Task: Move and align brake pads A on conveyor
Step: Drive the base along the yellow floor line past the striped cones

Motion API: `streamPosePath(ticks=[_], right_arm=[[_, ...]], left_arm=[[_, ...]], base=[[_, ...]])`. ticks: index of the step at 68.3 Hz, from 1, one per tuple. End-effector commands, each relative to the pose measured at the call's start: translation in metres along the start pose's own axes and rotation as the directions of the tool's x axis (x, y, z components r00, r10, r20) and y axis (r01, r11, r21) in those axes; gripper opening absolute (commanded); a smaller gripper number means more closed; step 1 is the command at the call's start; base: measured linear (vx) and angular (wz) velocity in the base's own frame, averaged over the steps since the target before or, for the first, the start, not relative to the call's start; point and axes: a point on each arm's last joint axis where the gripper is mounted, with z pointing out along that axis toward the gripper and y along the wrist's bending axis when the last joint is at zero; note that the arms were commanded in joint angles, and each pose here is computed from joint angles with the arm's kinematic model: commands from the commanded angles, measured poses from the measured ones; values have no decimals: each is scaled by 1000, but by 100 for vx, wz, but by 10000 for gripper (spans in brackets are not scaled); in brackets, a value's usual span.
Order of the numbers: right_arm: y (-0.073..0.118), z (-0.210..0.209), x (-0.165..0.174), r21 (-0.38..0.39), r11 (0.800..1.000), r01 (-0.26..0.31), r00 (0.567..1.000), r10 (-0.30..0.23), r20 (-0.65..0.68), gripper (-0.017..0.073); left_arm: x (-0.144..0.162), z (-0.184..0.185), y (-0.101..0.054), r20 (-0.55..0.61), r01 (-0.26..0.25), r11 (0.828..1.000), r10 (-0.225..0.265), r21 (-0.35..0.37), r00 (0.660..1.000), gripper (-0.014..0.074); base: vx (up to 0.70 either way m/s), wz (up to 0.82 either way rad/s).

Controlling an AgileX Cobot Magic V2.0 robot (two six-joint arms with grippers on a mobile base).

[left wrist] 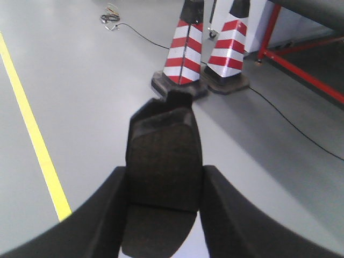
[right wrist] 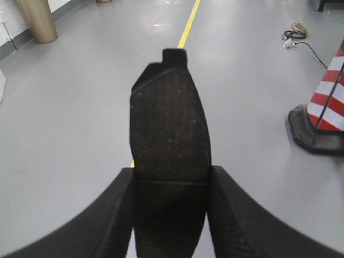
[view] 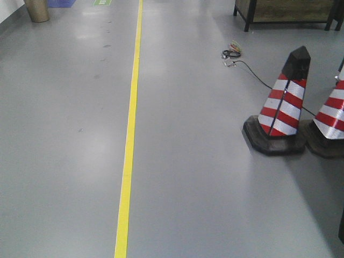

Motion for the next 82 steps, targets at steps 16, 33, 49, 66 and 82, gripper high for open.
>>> streamPosePath(ticks=[16,33,49,66,82], right_arm=[[1,-4,-18,-6,1000,19,993,-18,119,-4],[1,-4,-18,-6,1000,19,993,-18,119,-4],[1,-4,-18,-6,1000,19,993,-18,119,-4],[1,-4,-18,-6,1000,19,993,-18,119,-4],[1,-4,-18,-6,1000,19,993,-18,119,-4]], left_arm=[[-15,-3,-2,100,12,1000,-14,18,995,-6],[-15,-3,-2,100,12,1000,-14,18,995,-6],[-15,-3,-2,100,12,1000,-14,18,995,-6],[-15,-3,-2,100,12,1000,-14,18,995,-6],[-15,-3,-2,100,13,1000,-15,19,995,-6]], base=[[77,2],[72,5],[66,-2],[58,-7],[48,-18]])
